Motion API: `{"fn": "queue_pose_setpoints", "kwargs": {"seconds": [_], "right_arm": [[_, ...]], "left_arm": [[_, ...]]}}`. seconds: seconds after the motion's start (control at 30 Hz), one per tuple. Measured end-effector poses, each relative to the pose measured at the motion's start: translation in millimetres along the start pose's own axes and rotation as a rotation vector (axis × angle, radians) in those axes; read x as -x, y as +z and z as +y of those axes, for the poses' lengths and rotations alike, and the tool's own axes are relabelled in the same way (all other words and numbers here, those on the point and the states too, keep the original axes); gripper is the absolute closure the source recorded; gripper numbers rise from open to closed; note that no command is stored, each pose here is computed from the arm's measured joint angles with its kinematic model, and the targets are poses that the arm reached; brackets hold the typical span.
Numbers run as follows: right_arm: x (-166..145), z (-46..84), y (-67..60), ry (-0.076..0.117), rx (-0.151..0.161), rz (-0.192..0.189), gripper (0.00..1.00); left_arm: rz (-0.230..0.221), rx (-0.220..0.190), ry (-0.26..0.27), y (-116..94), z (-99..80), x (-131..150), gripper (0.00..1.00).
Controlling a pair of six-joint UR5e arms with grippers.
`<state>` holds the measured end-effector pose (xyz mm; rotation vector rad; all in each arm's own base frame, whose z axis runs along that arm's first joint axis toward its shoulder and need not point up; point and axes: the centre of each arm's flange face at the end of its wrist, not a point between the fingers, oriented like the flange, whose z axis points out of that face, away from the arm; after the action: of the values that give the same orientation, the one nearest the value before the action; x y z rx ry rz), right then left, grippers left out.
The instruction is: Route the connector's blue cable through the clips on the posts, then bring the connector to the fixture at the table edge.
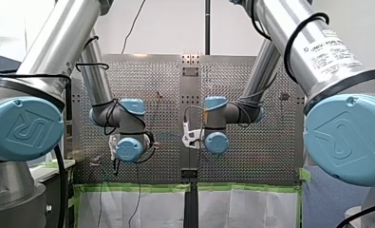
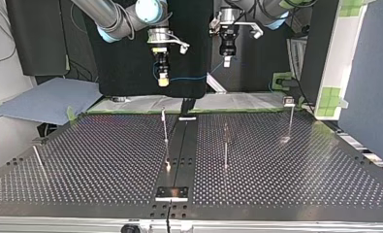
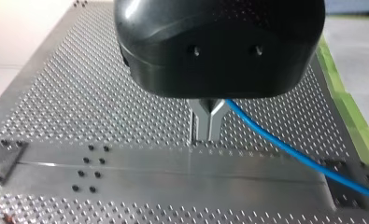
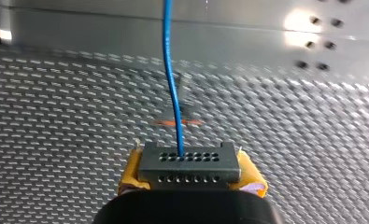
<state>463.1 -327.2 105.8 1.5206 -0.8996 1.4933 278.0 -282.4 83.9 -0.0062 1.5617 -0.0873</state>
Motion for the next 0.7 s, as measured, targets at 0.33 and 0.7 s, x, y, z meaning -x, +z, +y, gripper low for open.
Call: {"fn": "queue_pose_setpoints", "kwargs": {"seconds": [0.33, 0.7], "right_arm": [[-53.0, 2.5, 9.8, 0.047, 0.032, 0.079, 1.0], [-78.0, 2.7, 21.3, 0.066, -0.006, 0.122, 1.0]], "left_arm": [[-0.02, 0.039, -0.05, 10.3, 2.1, 25.9, 0.98], [-0.089, 0.097, -0.083, 41.1, -1.5, 76.2, 0.98]]}}
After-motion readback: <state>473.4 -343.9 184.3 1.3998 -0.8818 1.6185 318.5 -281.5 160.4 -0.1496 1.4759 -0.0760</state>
